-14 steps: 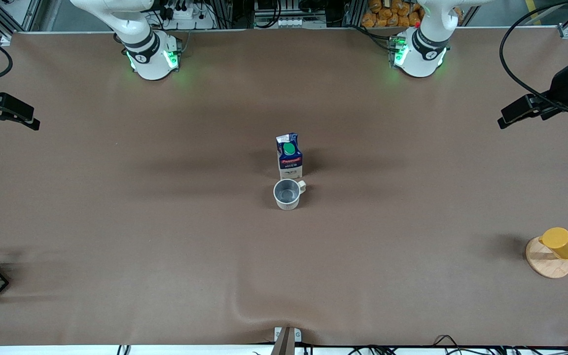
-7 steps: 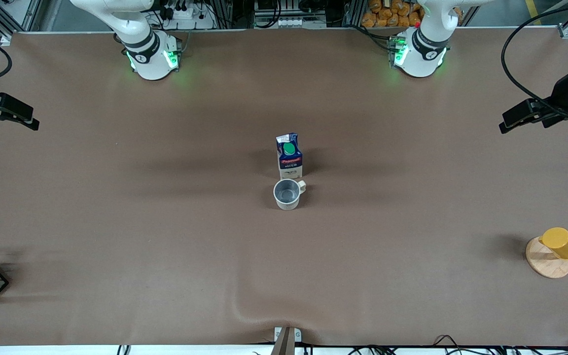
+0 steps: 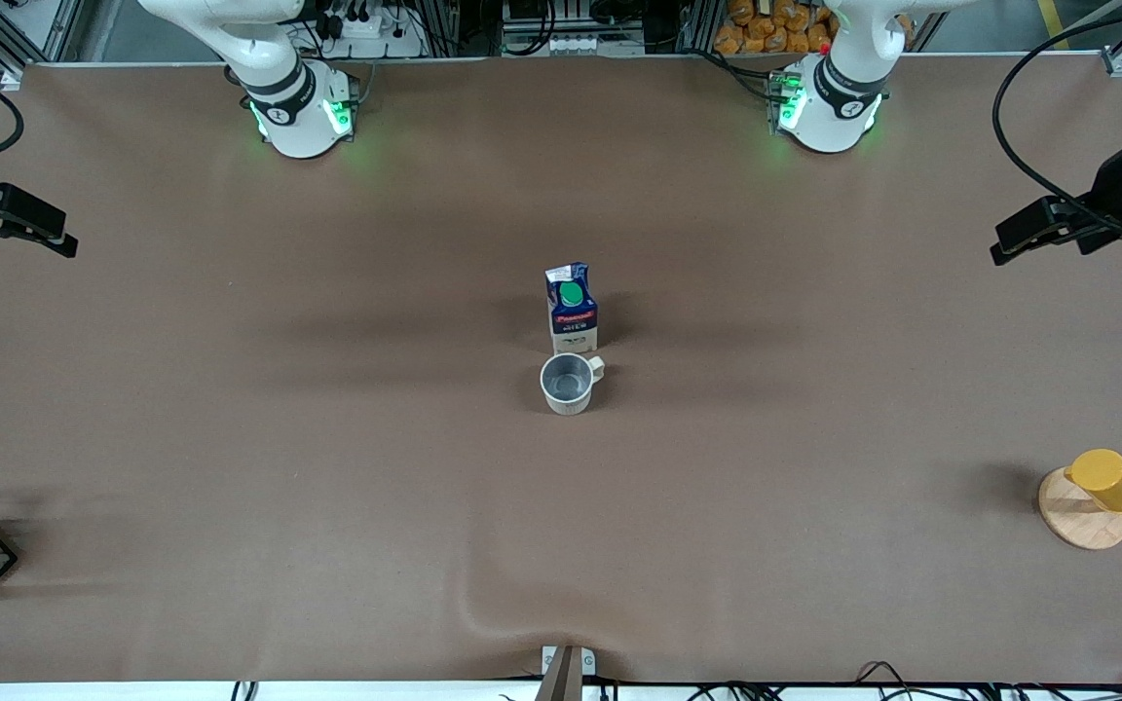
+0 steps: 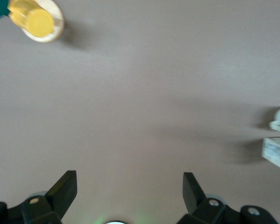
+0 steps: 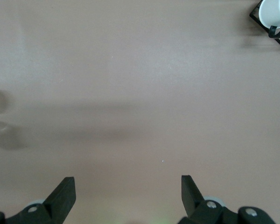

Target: Place milk next to cup

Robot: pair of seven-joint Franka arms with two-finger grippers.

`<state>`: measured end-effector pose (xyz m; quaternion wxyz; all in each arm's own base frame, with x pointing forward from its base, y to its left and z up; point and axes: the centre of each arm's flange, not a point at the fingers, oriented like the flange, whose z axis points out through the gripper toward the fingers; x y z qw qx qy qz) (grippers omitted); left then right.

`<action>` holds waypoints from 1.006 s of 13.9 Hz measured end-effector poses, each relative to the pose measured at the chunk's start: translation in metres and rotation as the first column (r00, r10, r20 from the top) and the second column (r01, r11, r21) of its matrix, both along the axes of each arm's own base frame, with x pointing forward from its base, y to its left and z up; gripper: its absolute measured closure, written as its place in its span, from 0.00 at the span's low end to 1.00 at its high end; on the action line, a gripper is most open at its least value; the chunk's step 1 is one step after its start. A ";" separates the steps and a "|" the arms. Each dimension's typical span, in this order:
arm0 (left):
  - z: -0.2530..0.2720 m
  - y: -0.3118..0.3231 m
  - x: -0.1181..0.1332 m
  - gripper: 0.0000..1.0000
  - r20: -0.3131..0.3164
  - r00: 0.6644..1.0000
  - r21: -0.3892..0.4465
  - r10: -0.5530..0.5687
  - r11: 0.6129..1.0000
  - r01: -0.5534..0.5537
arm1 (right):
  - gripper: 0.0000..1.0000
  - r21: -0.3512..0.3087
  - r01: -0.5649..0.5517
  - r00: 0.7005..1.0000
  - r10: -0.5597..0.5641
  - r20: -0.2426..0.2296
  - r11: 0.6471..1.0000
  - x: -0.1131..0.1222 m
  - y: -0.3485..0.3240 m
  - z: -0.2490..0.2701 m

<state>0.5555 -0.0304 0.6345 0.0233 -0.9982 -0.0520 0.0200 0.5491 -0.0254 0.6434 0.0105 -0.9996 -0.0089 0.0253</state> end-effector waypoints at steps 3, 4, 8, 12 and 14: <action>0.000 -0.005 0.001 0.00 0.002 0.996 0.056 -0.090 0.994 0.090 | 0.00 0.000 -0.001 1.000 0.001 0.000 1.000 0.000 0.000 0.000; -0.001 -0.006 0.002 0.00 0.004 0.996 0.036 -0.089 0.995 0.088 | 0.00 0.000 -0.001 1.000 0.001 0.000 1.000 0.000 0.000 0.000; 0.003 0.011 0.001 0.00 0.012 0.999 -0.032 -0.044 0.998 0.044 | 0.00 0.000 -0.001 1.000 0.001 0.000 1.000 0.000 0.001 0.000; 0.005 0.014 -0.001 0.00 0.015 0.999 -0.038 -0.030 0.999 0.031 | 0.00 0.000 -0.001 1.000 0.001 0.000 1.000 0.000 0.001 0.000; 0.008 0.016 0.000 0.00 0.024 0.999 -0.038 -0.027 0.999 0.028 | 0.00 0.000 -0.001 1.000 0.001 -0.001 1.000 0.000 0.001 0.000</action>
